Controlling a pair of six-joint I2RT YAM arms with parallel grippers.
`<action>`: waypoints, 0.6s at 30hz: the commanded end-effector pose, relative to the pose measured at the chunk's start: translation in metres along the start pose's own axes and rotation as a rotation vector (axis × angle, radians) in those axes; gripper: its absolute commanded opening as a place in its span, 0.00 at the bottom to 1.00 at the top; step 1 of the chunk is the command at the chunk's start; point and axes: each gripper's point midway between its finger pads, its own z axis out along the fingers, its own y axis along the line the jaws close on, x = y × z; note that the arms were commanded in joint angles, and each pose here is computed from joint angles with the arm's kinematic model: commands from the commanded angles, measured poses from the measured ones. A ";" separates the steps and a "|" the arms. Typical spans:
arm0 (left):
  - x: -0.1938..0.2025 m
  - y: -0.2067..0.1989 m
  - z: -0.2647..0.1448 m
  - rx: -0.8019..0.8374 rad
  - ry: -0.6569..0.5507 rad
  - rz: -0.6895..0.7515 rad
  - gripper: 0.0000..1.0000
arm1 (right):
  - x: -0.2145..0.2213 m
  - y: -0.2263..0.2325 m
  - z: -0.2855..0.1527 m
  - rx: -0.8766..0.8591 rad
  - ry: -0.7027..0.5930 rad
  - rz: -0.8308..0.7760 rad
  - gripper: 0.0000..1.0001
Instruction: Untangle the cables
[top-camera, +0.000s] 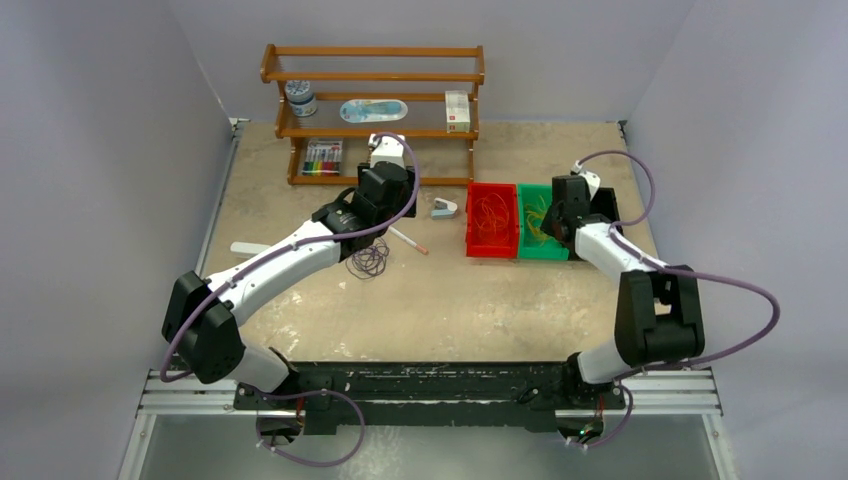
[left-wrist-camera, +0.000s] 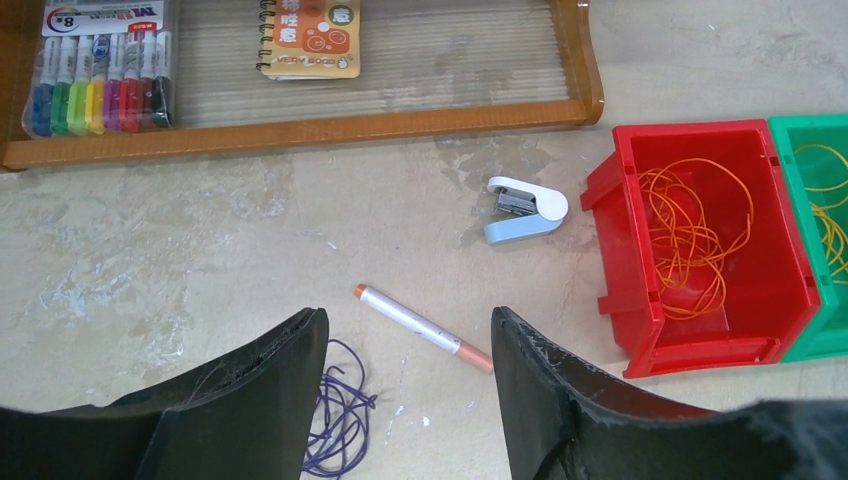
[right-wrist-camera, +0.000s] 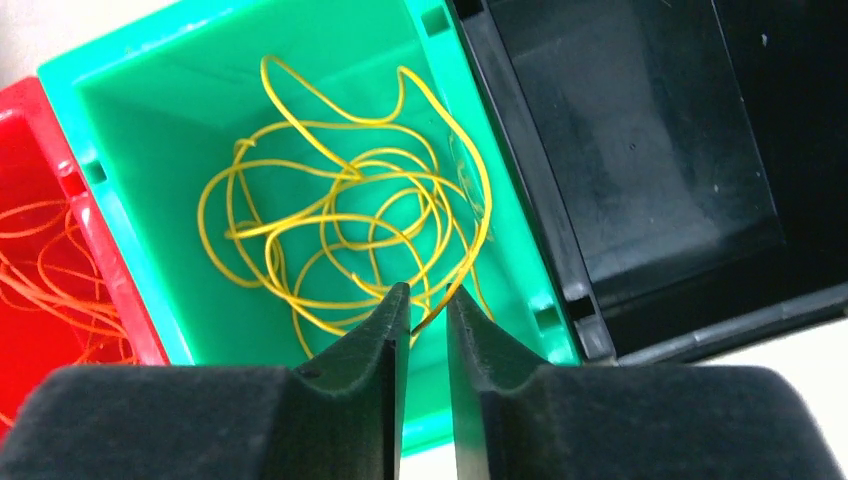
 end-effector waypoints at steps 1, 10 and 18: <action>-0.016 0.002 -0.007 -0.009 -0.041 -0.025 0.60 | -0.039 0.012 0.009 -0.007 -0.107 0.007 0.19; -0.010 0.003 -0.002 -0.022 -0.021 -0.011 0.60 | -0.020 0.028 0.040 -0.055 -0.034 -0.026 0.00; -0.007 0.007 -0.003 -0.039 -0.011 -0.009 0.61 | -0.007 0.032 0.048 -0.074 0.008 -0.048 0.00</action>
